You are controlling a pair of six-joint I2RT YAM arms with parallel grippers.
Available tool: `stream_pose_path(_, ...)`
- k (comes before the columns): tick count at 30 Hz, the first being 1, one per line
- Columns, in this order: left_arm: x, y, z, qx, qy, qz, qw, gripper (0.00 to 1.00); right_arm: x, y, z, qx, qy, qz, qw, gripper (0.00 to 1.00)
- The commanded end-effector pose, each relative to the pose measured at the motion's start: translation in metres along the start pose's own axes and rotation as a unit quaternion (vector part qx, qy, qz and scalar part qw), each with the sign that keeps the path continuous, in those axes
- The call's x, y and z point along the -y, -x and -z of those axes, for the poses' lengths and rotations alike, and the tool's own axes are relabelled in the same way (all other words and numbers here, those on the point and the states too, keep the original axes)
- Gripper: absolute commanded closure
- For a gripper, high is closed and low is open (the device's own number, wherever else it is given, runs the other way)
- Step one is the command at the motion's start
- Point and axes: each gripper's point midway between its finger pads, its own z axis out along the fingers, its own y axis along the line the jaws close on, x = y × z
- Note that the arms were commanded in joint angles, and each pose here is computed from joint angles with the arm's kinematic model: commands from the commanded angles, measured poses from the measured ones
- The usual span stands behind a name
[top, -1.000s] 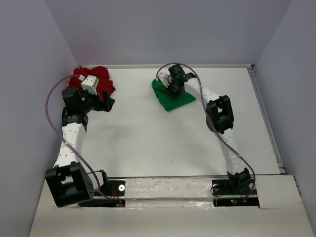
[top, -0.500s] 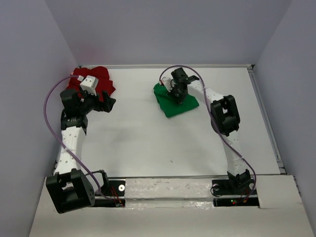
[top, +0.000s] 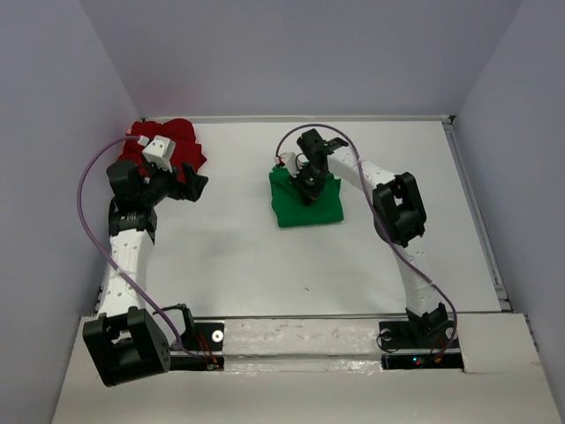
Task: Fold and stack the t-shirts
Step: Fold the long partially folded tshirt into a neat square
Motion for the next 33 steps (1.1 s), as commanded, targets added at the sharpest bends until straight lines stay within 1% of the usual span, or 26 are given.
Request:
stream_pose_path(1,0.006,0.016,0.005,0.029,-0.007,-0.020,0.999,0.01,-0.043,0.023,0.018,0.023,0.053,0.022,0.998,1.00)
stream_pose_path(3,0.006,0.017,0.005,0.029,-0.008,-0.019,0.999,0.01,-0.052,0.030,0.013,0.021,0.060,0.035,0.997,1.00)
stream_pose_path(5,0.005,0.018,0.005,0.030,-0.008,-0.018,0.999,0.01,-0.049,0.036,0.016,0.024,0.054,0.040,0.997,1.00)
stream_pose_path(9,0.007,0.018,0.005,0.030,-0.010,-0.017,0.999,0.01,-0.037,0.052,0.036,0.043,0.011,0.057,0.997,1.00)
stream_pose_path(10,0.007,0.018,0.005,0.030,-0.011,-0.016,0.999,0.01,-0.033,0.054,0.047,0.047,-0.008,0.063,0.997,1.00)
stream_pose_path(13,0.006,0.021,0.005,0.032,-0.008,-0.015,0.999,0.01,-0.029,0.054,0.068,0.051,-0.040,0.071,0.995,1.00)
stream_pose_path(15,0.006,0.021,0.004,0.031,-0.011,-0.009,0.999,0.01,-0.032,0.053,0.079,0.056,-0.045,0.073,0.995,1.00)
stream_pose_path(16,0.007,0.018,0.001,0.027,-0.016,0.001,1.000,0.01,-0.038,0.049,0.080,0.056,-0.033,0.072,0.995,0.89)
stream_pose_path(17,0.006,0.019,0.000,0.028,-0.017,0.005,0.999,0.01,-0.044,0.051,0.091,0.067,-0.029,0.073,0.995,0.75)
stream_pose_path(18,0.006,0.019,-0.001,0.030,-0.017,0.011,0.999,0.01,-0.049,0.049,0.095,0.068,-0.021,0.073,0.995,0.59)
stream_pose_path(19,0.006,0.018,-0.001,0.030,-0.021,0.016,0.999,0.01,-0.054,0.048,0.097,0.068,-0.012,0.072,0.995,0.54)
stream_pose_path(20,0.004,0.013,-0.002,0.027,-0.022,0.038,0.999,0.01,-0.061,0.046,0.098,0.069,0.005,0.070,0.995,0.48)
stream_pose_path(21,0.004,0.013,-0.004,0.032,-0.032,0.038,0.998,0.01,-0.068,0.040,0.098,0.061,0.021,0.066,0.996,0.41)
stream_pose_path(23,0.003,0.000,-0.007,0.021,-0.040,0.082,0.996,0.01,-0.082,0.035,0.094,0.047,0.037,0.072,0.996,0.41)
stream_pose_path(25,-0.003,-0.003,-0.009,0.024,-0.035,0.095,0.995,0.03,-0.092,0.026,0.086,0.028,0.044,0.078,0.996,0.41)
stream_pose_path(26,-0.006,-0.007,-0.012,0.018,-0.031,0.101,0.994,0.07,-0.104,0.024,0.079,0.019,0.050,0.092,0.994,0.41)
stream_pose_path(29,-0.014,-0.013,-0.015,0.011,-0.014,0.107,0.994,0.07,-0.120,0.024,0.071,0.008,0.054,0.111,0.992,0.42)
stream_pose_path(32,-0.021,-0.020,-0.016,0.006,0.005,0.109,0.994,0.07,-0.148,0.026,0.055,-0.009,0.066,0.140,0.988,0.43)
stream_pose_path(33,-0.020,-0.020,-0.016,0.006,0.005,0.111,0.994,0.07,-0.150,0.027,0.052,-0.013,0.063,0.144,0.987,0.43)
